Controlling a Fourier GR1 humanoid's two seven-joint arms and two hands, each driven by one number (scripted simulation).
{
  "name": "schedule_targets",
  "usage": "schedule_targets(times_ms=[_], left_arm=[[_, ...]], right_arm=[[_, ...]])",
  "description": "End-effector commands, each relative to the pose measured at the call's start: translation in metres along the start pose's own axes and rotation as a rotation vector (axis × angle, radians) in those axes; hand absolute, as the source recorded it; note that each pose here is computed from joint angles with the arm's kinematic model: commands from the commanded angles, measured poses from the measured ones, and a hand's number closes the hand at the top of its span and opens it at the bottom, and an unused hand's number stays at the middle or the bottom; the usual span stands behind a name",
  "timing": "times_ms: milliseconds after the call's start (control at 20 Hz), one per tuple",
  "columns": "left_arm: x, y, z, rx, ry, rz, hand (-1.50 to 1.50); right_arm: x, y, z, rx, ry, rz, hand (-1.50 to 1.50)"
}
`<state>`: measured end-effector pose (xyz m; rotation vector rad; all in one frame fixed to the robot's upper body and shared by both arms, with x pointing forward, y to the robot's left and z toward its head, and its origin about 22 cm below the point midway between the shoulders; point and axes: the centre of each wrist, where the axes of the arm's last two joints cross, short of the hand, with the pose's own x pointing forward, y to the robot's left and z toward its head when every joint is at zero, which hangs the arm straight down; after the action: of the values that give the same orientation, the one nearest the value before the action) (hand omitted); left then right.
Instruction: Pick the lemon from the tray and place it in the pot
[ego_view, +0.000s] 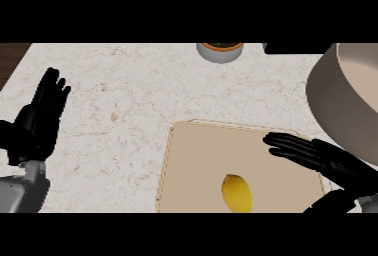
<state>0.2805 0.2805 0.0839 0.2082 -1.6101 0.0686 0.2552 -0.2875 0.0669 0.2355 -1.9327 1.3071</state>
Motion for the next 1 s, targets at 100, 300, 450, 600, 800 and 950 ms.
schedule_targets(times_ms=[100, 300, 450, 600, 800, 950], left_arm=[[-0.011, -0.005, 0.009, -0.011, -0.002, -0.006, 0.00], [-0.001, 0.014, 0.001, -0.005, -0.008, 0.005, 0.00], [0.000, 0.002, 0.001, 0.004, -0.015, -0.004, 0.00], [0.001, 0.004, 0.001, -0.013, 0.003, 0.026, 0.00], [0.009, -0.001, -0.014, -0.010, 0.008, 0.005, 0.00], [0.018, 0.013, 0.006, 0.001, -0.005, 0.008, 0.00]], right_arm=[[0.026, 0.036, -0.009, 0.057, 0.057, 0.003, -1.50], [0.027, 0.038, -0.018, 0.063, 0.058, -0.001, -1.50], [0.022, 0.061, -0.006, 0.076, 0.097, 0.022, -1.50], [0.037, 0.060, -0.025, 0.082, 0.164, 0.060, -1.50], [0.007, 0.065, -0.022, 0.060, 0.177, 0.093, -1.50], [0.023, 0.082, -0.023, 0.067, 0.159, 0.067, -1.50]])
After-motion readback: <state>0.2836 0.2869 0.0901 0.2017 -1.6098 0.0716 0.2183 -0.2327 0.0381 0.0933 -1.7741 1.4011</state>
